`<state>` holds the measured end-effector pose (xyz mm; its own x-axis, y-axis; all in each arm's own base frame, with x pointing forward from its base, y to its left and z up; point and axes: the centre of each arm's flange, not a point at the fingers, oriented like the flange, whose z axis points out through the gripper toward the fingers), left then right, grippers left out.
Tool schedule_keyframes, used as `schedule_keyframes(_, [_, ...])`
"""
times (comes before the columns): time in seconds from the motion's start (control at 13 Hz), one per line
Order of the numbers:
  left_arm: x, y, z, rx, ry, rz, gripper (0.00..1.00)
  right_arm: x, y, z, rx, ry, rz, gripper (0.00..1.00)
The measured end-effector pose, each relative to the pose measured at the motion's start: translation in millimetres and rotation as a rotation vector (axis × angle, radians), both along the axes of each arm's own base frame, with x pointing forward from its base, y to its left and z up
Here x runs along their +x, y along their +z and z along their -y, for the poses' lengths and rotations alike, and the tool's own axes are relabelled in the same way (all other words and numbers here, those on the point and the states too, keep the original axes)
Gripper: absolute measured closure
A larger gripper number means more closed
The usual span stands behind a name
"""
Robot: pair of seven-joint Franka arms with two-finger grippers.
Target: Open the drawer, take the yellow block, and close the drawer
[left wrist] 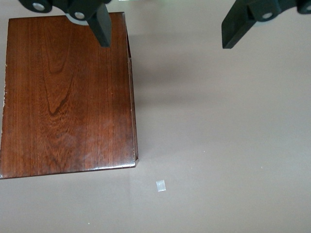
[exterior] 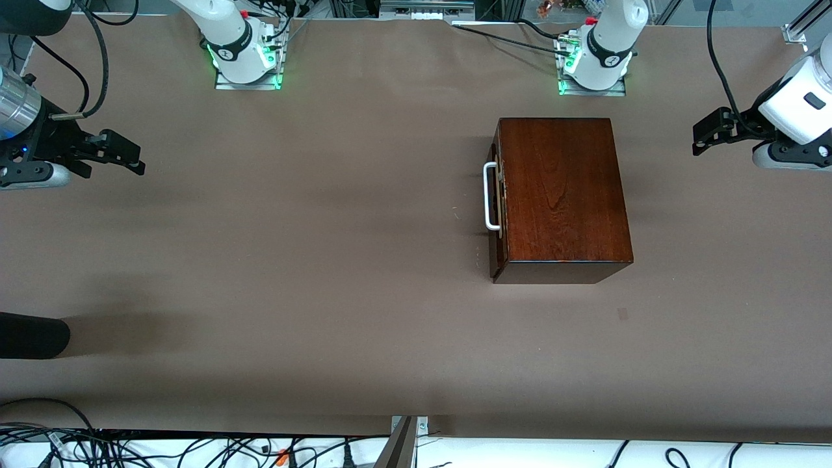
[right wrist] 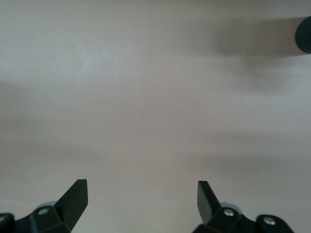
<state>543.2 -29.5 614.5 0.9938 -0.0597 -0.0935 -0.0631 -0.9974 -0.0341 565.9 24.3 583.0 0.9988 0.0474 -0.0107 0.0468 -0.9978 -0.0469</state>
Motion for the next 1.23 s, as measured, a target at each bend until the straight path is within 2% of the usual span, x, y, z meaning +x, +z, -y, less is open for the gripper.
schedule_keyframes(0.23, [-5, -20, 17, 0.003, -0.036, -0.063, 0.0, 0, 0, 0, 0.0, 0.0, 0.0, 0.0])
schedule_keyframes(0.46, [-16, -51, 105, 0.018, -0.173, -0.123, 0.0, 0, 0, 1, 0.0, -0.001, 0.0, 0.0])
schedule_keyframes(0.54, [-19, -61, 141, 0.023, -0.201, -0.121, 0.0, 0, 0, 1, 0.0, -0.001, 0.0, 0.0])
schedule_keyframes(0.69, [-25, -80, 210, 0.021, -0.193, -0.07, 0.0, 0, 0, 1, 0.0, -0.002, 0.0, 0.0])
schedule_keyframes(1.0, [-33, -137, 316, -0.016, -0.066, 0.014, 0.0, 0, 0, 1, 0.0, -0.002, 0.0, 0.0])
schedule_keyframes(1.07, [-38, -157, 341, 0.0, -0.05, 0.027, 0.0, 0, 0, 1, 0.0, -0.002, 0.0, 0.0])
schedule_keyframes(1.23, [-59, -203, 385, 0.088, -0.054, 0.05, 0.0, 0, 0, 1, 0.0, -0.002, 0.0, 0.0])
